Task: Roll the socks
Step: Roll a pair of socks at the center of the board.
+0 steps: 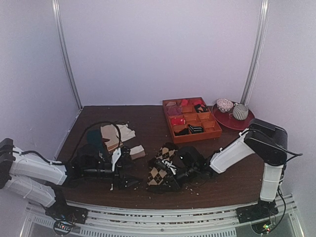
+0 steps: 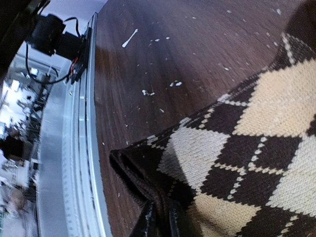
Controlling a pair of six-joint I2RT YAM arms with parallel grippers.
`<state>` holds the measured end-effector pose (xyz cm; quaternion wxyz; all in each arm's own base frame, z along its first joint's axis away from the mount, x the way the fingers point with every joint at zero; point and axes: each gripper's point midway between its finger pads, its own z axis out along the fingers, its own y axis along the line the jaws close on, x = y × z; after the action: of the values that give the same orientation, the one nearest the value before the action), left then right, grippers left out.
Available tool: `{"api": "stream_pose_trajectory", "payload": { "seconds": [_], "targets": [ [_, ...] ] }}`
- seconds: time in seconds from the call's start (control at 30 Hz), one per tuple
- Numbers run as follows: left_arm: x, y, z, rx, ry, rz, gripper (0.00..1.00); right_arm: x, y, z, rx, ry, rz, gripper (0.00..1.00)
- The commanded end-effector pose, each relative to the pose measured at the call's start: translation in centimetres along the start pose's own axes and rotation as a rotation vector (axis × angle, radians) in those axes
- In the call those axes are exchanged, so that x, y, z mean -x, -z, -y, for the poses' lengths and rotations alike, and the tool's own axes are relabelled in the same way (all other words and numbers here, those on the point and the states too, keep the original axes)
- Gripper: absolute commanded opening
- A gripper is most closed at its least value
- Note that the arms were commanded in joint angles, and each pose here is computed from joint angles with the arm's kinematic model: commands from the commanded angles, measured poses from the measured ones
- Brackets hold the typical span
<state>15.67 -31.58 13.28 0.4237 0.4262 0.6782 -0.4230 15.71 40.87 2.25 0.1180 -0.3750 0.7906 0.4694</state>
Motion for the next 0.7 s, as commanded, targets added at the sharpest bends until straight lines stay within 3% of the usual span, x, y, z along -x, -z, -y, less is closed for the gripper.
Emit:
{"api": "stream_pose_trajectory", "payload": {
  "seconds": [0.0, 0.3, 0.57, 0.67],
  "targets": [
    [-0.1, -1.1, 2.5, -0.162, -0.069, 0.01, 0.82, -4.8, 0.2, 2.6, -0.024, -0.381, -0.159, 0.1],
    [-4.4, -4.3, 2.7, -0.222, -0.034, -0.089, 0.78, -5.7, 0.7, 4.1, -0.08, -0.458, -0.205, 0.09],
    [-3.7, -5.9, 1.9, -0.194, -0.075, -0.042, 0.8, -6.2, 0.8, 4.5, -0.094, -0.458, -0.201, 0.08],
    [-4.3, -6.6, 1.8, -0.202, -0.087, -0.061, 0.69, -6.1, 0.8, 4.6, -0.096, -0.459, -0.196, 0.08]
  ]
}}
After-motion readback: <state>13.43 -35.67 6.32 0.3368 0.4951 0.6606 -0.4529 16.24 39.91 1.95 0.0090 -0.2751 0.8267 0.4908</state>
